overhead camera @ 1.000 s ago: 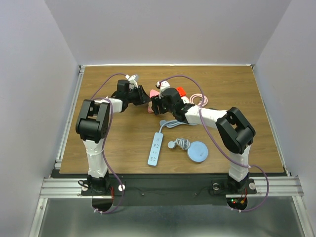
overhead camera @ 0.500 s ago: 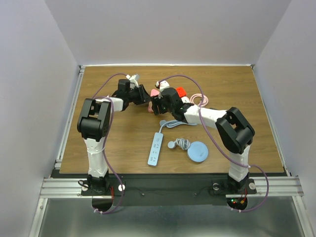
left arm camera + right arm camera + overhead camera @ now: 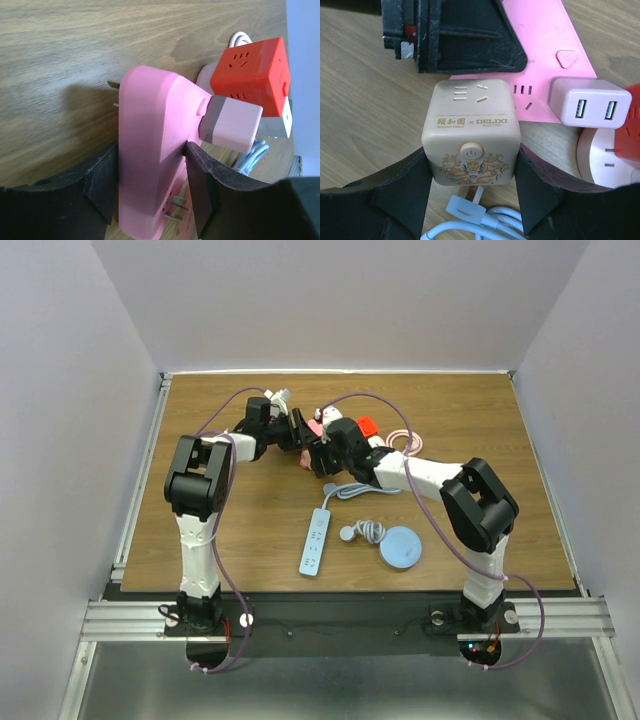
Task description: Insert the plug
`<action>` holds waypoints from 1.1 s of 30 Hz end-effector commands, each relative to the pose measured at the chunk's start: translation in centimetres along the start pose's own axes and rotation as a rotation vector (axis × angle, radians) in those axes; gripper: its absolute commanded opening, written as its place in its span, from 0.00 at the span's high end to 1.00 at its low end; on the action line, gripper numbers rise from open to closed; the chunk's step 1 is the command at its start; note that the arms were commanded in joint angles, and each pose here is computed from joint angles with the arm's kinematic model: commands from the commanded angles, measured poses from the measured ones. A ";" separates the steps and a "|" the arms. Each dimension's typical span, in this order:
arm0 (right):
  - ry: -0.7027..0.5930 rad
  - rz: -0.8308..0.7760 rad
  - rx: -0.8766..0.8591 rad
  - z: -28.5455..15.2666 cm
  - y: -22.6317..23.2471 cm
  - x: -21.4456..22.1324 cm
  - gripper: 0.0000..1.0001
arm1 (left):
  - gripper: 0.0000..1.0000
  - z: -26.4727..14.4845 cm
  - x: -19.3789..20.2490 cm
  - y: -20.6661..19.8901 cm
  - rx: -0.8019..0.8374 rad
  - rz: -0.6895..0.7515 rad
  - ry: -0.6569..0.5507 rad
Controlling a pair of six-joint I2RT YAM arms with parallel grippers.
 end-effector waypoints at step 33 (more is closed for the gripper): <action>0.154 -0.163 0.102 1.6 -2.0 -2.2 0.99 | 1.00 -2.8 4.2 -0.7 -0.051 -0.003 -0.019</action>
Point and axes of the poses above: each gripper's point midway between its finger pads, its own z axis out along the fingers, its own y axis along the line the jaws close on, x = y × z, the point moved 8 cm from there along -z, back along the fingers, and after that the axes turned 14 degrees about z, right-handed, at the moved point
